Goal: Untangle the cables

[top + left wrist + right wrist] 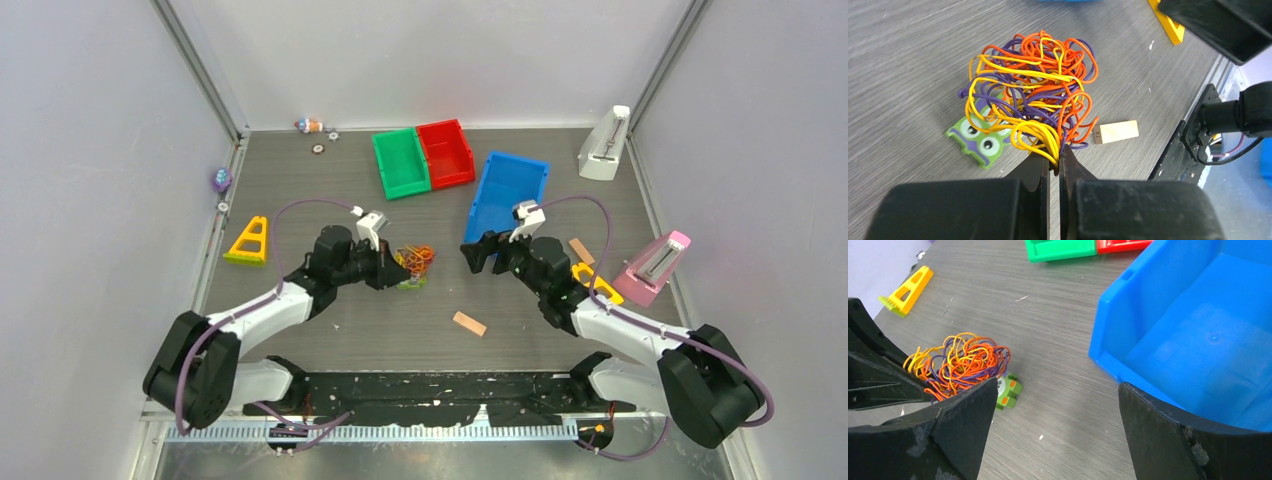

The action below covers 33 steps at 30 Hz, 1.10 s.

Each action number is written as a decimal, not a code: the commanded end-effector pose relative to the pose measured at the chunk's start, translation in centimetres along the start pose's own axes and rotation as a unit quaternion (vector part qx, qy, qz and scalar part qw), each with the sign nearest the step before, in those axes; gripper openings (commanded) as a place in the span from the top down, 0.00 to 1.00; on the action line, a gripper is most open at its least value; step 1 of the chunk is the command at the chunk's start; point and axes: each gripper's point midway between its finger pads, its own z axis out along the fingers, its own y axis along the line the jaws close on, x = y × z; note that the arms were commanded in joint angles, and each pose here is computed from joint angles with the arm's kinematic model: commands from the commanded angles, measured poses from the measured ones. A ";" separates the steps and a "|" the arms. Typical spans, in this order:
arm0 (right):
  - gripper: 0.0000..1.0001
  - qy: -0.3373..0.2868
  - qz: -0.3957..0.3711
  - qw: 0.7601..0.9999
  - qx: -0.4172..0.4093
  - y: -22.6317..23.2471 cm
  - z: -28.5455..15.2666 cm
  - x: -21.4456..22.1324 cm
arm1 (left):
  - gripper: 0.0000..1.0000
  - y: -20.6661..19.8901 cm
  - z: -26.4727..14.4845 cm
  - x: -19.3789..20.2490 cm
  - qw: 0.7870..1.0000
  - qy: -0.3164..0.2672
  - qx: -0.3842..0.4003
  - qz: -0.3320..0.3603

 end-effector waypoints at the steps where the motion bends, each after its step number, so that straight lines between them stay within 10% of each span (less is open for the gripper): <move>1: 0.05 -0.009 -0.018 0.997 -0.081 2.9 0.1 -0.7 | 1.00 -1.3 -0.1 -0.6 0.996 -0.028 -0.018 0.087; 19: 0.00 0.007 -0.039 0.978 -0.204 7.7 0.7 0.3 | 1.00 -2.4 0.8 -0.4 0.996 -0.010 0.005 0.094; 33: 0.19 0.047 -0.045 0.956 -0.285 11.1 0.6 1.9 | 1.00 -5.4 0.4 -0.4 0.990 -0.020 0.090 0.106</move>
